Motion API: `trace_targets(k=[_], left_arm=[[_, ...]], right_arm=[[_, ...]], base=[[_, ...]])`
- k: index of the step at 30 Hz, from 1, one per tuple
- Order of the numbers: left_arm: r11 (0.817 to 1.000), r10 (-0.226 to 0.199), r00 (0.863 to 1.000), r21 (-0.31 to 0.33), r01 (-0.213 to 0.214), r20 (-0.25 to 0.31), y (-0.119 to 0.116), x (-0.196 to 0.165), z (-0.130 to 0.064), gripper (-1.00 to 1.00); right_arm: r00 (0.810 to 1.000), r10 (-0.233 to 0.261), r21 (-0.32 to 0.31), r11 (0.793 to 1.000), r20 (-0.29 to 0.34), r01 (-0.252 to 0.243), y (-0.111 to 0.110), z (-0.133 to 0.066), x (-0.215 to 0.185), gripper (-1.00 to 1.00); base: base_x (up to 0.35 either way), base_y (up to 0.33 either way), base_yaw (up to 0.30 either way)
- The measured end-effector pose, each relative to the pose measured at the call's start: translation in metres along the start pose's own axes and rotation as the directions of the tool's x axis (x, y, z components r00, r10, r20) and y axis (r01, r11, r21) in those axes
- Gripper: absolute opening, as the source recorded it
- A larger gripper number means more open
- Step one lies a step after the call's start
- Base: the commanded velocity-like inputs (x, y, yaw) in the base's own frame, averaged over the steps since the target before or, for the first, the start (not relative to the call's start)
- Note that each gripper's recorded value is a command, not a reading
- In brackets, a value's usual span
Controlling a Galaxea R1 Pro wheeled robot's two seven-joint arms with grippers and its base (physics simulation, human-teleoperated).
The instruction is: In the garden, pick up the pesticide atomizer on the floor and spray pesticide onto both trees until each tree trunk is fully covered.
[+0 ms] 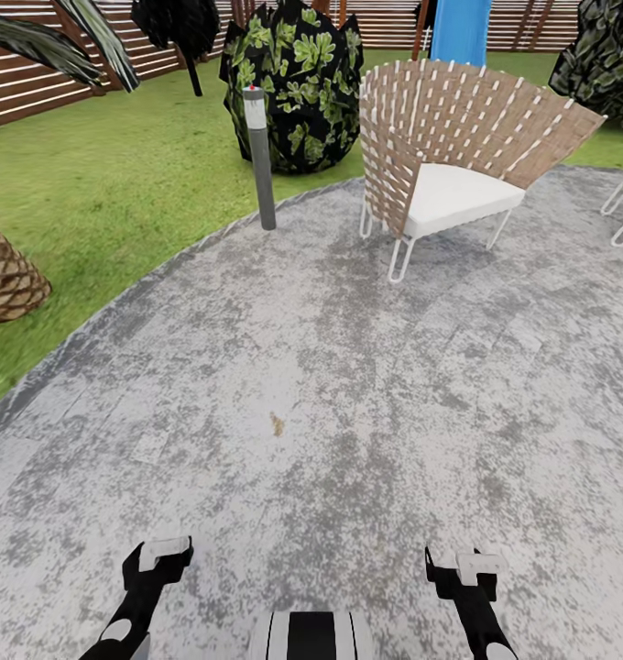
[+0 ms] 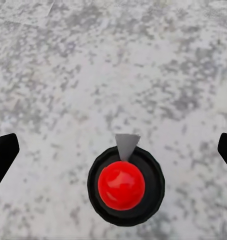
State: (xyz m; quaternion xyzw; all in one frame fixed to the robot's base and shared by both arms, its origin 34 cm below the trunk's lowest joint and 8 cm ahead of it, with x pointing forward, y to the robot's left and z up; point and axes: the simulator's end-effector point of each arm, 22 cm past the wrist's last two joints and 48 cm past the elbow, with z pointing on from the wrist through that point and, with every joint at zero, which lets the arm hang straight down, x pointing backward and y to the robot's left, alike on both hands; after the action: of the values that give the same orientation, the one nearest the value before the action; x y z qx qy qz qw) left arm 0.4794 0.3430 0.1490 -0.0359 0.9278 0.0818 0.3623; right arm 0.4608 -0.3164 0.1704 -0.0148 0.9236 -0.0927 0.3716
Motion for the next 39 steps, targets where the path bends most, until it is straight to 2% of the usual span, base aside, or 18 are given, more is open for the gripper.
trace_targets(k=[39], left_arm=[[1.0, 0.007, 0.999, 0.002, -0.006, -0.05, -0.003, 0.029, 0.001, 1.0]], right_arm=[[0.999, -0.008, -0.005, 1.0, -0.05, 0.008, 0.003, 0.002, 0.026, 1.0]], base=[[0.0, 0.0, 0.0]])
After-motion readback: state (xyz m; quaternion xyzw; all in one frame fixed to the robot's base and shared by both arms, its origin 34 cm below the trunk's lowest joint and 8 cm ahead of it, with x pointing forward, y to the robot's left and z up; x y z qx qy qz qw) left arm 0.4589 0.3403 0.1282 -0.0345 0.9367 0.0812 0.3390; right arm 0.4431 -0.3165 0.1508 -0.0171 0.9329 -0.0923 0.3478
